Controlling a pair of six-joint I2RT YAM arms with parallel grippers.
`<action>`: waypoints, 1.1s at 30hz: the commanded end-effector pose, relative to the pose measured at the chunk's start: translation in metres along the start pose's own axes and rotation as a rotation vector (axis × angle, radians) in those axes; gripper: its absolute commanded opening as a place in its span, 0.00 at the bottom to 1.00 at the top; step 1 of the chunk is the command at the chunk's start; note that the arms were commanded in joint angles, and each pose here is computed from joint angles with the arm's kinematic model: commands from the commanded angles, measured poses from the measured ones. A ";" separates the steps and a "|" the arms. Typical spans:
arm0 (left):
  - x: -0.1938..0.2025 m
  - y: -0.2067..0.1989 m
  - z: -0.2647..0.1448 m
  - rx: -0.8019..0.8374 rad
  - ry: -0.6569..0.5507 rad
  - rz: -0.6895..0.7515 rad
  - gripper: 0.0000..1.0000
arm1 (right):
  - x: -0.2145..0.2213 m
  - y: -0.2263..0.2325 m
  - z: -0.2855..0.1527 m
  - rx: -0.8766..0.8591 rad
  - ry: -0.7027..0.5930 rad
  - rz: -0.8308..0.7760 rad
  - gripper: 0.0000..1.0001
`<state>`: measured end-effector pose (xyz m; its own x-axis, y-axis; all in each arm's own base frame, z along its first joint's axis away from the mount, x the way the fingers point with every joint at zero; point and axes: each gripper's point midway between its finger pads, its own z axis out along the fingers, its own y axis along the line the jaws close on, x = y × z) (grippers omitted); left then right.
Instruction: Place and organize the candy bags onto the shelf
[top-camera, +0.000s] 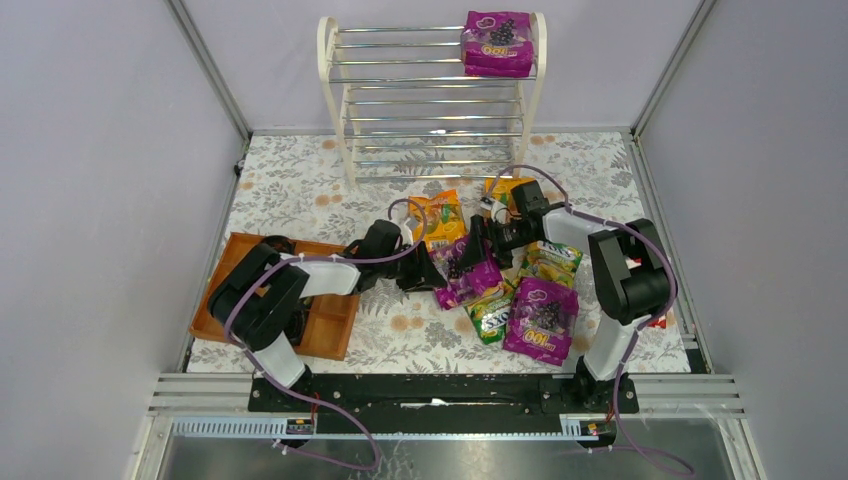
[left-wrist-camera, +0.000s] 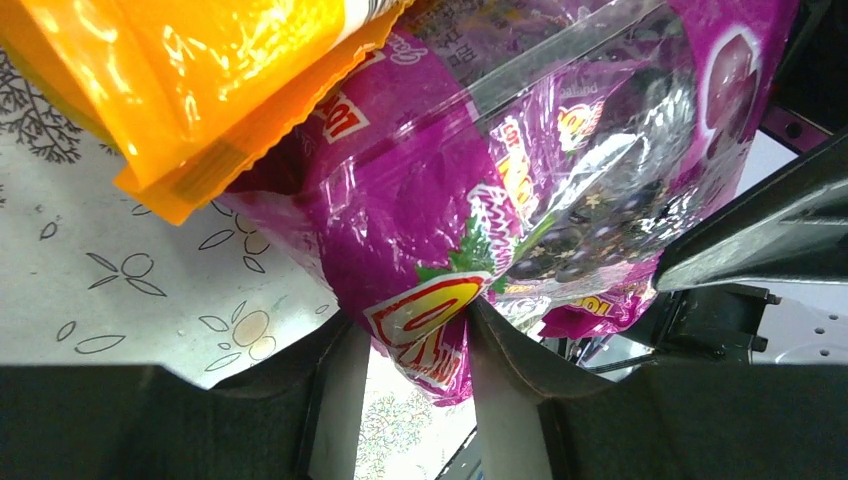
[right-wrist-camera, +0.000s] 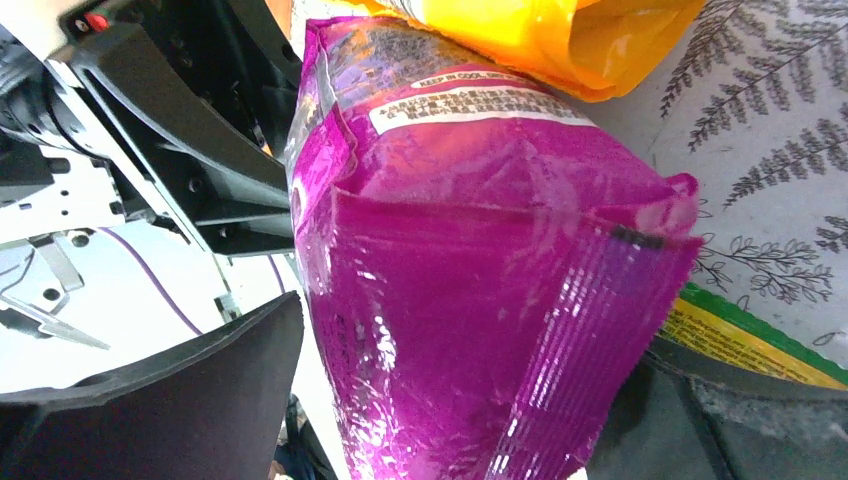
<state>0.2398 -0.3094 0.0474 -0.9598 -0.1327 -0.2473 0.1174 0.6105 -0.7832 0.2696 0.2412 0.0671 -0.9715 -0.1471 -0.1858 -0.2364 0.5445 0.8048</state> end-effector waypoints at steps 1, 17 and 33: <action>-0.007 0.009 -0.004 -0.051 -0.046 0.033 0.43 | 0.014 0.017 0.008 -0.064 0.080 -0.024 0.96; -0.017 -0.004 -0.014 -0.046 -0.080 0.071 0.52 | 0.008 0.050 0.007 -0.154 -0.068 0.103 0.55; -0.073 -0.063 -0.131 -0.172 -0.445 0.329 0.81 | -0.015 0.108 -0.045 -0.202 -0.383 0.272 0.45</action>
<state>0.2490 -0.2628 0.1194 -0.8433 -0.1748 -0.5082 0.2357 0.7296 -0.6420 0.2493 0.2577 0.1184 -0.9722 0.2289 -0.0492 0.0667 0.4720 0.8790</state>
